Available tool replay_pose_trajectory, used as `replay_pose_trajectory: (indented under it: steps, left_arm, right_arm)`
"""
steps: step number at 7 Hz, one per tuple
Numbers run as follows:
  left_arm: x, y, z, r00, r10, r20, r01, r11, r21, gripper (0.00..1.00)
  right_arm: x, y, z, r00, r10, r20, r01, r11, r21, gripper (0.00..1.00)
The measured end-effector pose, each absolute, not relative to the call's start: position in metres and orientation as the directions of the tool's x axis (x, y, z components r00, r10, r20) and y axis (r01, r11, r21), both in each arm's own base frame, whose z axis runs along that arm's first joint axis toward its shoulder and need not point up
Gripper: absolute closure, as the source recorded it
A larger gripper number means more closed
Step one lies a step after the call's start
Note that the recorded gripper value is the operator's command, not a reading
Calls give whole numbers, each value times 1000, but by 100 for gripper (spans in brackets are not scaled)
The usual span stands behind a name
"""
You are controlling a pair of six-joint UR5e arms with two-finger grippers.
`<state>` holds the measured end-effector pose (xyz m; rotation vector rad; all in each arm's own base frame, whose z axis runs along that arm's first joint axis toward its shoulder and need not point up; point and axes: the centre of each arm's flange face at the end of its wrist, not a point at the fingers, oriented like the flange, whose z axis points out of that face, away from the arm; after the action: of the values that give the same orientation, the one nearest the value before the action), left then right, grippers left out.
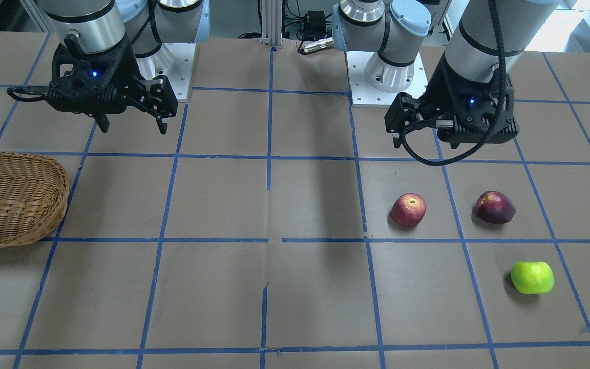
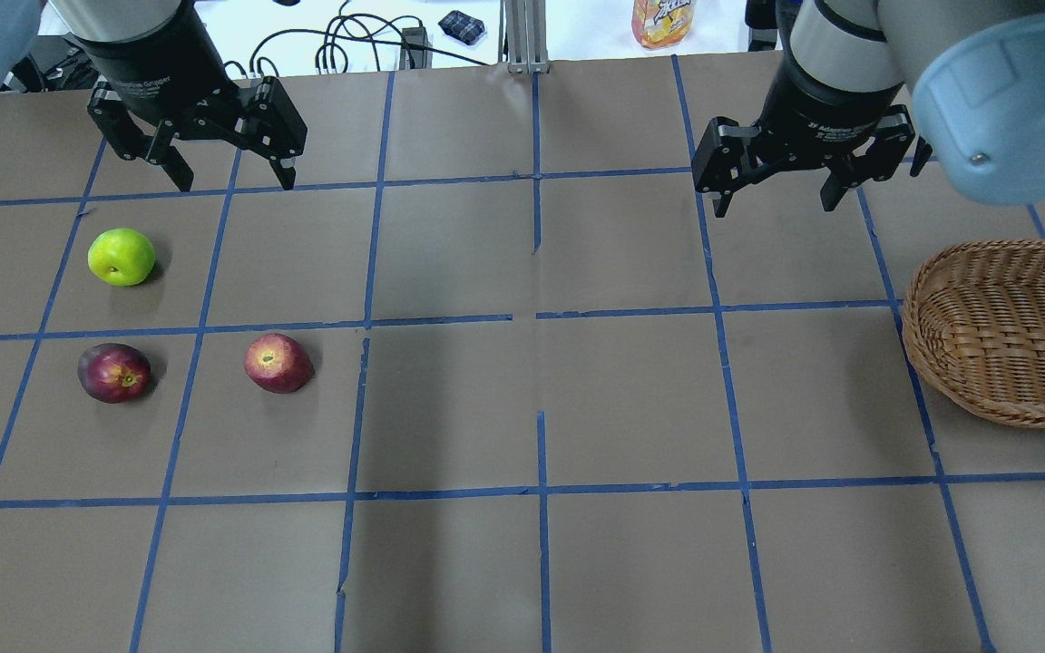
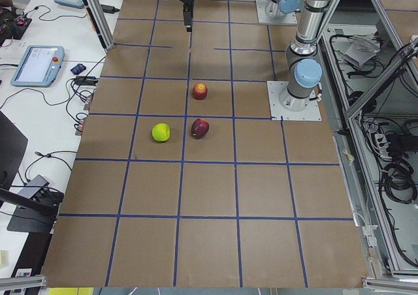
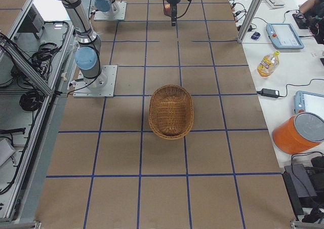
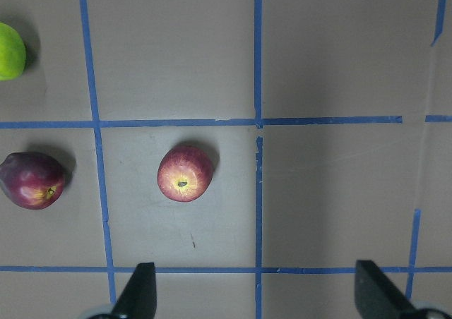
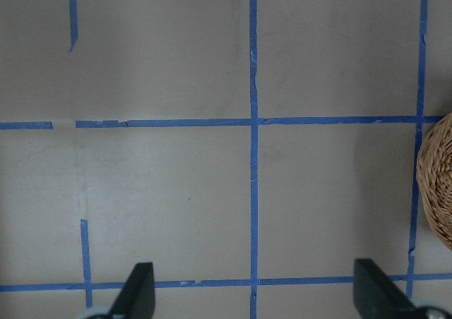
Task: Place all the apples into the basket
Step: 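Reach the left gripper down and grasp the lighter red apple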
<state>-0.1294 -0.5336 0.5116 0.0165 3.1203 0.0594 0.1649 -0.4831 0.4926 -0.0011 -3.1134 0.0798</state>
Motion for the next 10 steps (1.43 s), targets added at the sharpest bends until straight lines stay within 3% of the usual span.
replay_pose_trajectory:
  steps: [4,6,10]
  left_arm:
    - [-116,-531,493,-997,73,-10,72,994,78,0]
    - [-63,-549,415,-999,45,13,46,992,118,0]
    - [-37,-524,251,-998,54,31,57,994,95,0]
  right_arm:
    - [165,-483,492,-1000,1,27,0,999,-50,0]
    - [165,-483,492,-1000,1,27,0,999,-50,0]
    - [165,-484,492,-1000,1,28,0,999,-51,0]
